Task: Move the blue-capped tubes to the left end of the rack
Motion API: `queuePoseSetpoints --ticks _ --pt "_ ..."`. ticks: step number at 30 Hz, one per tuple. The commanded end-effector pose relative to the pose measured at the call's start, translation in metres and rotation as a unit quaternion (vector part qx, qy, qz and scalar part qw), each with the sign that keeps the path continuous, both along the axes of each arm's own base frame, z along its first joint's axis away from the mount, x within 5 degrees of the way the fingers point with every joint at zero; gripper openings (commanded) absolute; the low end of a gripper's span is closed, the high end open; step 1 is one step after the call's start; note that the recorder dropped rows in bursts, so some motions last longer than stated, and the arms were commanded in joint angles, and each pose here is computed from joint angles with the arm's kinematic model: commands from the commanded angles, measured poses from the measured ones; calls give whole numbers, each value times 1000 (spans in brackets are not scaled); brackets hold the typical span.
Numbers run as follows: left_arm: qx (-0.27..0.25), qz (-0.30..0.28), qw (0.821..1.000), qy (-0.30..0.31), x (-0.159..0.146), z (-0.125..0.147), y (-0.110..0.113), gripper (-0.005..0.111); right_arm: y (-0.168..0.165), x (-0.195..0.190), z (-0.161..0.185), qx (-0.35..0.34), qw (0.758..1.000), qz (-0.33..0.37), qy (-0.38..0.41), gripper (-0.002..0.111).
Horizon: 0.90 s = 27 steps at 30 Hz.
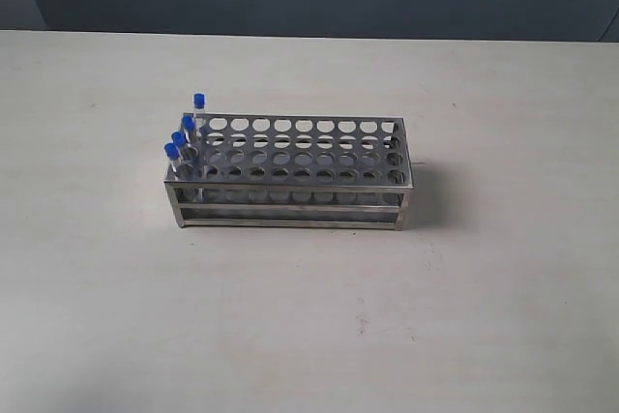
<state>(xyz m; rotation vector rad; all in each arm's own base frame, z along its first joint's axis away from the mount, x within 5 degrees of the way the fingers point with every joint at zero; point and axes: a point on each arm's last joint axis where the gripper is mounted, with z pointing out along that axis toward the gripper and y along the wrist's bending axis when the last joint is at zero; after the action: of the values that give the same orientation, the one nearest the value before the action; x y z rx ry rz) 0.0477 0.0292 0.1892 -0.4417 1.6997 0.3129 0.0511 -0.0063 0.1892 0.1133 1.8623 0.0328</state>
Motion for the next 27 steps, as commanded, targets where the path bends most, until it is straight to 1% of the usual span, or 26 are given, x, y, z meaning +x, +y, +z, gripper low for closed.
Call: queuePoseSetpoints --ticks 1,27 --pt "-1 1 1000 -2 0 0 0 1 3 3 -4 2 999 12 -36 -1" --pt "-1 1 1000 -2 0 0 0 1 2 3 -4 2 999 12 -34 -1"
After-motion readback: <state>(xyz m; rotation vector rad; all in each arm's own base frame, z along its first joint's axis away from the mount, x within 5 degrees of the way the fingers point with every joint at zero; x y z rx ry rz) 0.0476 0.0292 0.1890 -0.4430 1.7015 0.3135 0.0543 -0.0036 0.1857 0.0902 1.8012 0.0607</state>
